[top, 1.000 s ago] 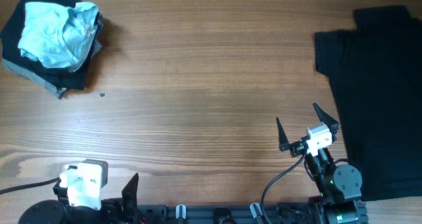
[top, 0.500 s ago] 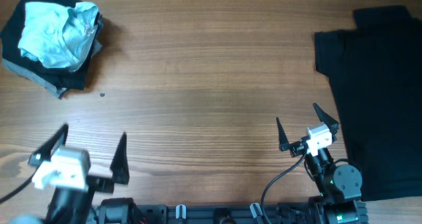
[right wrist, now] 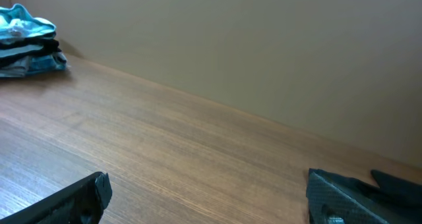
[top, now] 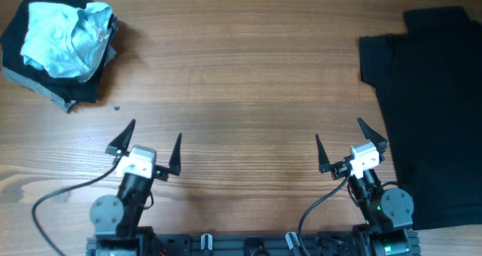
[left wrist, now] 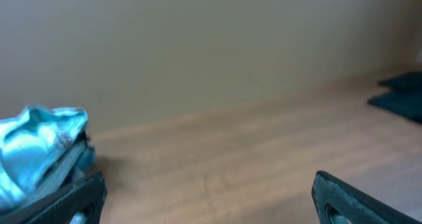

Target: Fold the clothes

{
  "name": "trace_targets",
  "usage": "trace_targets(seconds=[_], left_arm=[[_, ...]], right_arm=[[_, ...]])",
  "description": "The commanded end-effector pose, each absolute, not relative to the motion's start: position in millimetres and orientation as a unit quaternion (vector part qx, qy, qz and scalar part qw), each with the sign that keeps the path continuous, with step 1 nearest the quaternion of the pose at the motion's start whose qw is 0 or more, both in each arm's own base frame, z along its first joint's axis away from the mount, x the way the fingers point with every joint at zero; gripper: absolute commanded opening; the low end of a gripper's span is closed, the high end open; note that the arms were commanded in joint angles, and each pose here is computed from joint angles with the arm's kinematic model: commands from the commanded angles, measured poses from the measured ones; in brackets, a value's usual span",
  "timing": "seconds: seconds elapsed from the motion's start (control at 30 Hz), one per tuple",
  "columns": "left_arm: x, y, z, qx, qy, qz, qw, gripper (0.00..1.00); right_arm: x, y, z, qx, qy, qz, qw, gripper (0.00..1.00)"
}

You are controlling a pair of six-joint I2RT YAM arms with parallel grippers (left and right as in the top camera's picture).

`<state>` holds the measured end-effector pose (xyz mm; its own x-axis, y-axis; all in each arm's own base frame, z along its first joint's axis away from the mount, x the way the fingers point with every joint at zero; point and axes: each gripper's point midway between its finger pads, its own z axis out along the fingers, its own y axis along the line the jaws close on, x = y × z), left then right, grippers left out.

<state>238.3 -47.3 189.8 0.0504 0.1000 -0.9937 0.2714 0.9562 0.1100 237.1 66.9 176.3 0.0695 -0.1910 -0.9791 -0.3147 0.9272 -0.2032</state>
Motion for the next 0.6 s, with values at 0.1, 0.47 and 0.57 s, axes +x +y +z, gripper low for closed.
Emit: trace_targets(seconds=[0.1,0.47,0.57], left_arm=[[239.5,-49.1,163.9,0.138,0.71,-0.065,0.688,1.0],[239.5,-49.1,163.8,0.138,0.71,-0.065,0.688,1.0],[239.5,-49.1,163.8,0.138,0.71,-0.065,0.688,1.0]], right_arm=[[237.7,63.7,178.5,-0.181,0.678,0.035,0.711,1.0],[237.7,63.7,178.6,-0.181,0.678,0.035,0.712,1.0],[237.7,63.7,178.5,-0.181,0.678,0.035,0.711,1.0]])
